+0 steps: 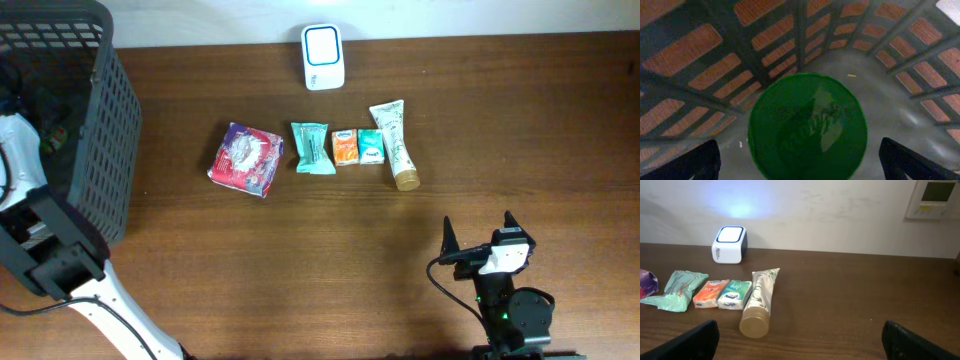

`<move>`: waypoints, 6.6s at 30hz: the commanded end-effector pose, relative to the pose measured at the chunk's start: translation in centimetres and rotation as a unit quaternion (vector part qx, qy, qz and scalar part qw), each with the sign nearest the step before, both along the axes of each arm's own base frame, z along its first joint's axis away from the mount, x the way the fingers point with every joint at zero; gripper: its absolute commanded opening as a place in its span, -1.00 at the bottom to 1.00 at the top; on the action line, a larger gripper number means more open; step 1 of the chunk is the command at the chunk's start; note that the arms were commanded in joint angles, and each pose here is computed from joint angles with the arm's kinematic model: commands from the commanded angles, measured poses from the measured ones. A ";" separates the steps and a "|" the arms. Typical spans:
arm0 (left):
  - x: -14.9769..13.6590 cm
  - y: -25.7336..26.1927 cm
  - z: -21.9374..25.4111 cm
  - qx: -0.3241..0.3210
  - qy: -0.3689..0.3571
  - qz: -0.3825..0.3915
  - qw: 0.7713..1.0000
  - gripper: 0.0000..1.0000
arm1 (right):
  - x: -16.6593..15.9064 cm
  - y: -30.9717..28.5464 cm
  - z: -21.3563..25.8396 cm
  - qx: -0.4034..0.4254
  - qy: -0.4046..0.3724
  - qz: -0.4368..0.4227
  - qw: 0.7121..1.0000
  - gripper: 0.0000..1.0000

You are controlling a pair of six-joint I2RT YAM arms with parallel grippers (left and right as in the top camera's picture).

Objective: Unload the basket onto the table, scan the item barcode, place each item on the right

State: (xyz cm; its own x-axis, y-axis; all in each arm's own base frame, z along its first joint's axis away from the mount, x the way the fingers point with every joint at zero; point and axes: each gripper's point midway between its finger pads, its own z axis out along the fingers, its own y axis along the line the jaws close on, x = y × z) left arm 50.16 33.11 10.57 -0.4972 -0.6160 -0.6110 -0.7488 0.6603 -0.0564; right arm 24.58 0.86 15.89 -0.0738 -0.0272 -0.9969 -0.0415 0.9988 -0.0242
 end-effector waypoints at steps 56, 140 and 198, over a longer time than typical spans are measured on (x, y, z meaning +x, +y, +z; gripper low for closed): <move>-4.0 -50.7 23.9 -0.180 -0.134 -0.476 0.850 0.15 | 0.0 -0.2 -0.4 0.005 0.003 -0.005 1.000 0.97; -15.5 -38.0 18.3 -0.090 0.162 -0.439 0.879 0.98 | -0.3 2.7 0.1 0.060 0.001 0.075 0.995 0.97; -15.5 -38.0 18.3 -0.090 0.162 -0.439 0.879 0.99 | 14.7 13.3 -10.0 0.000 0.633 -0.042 0.773 0.65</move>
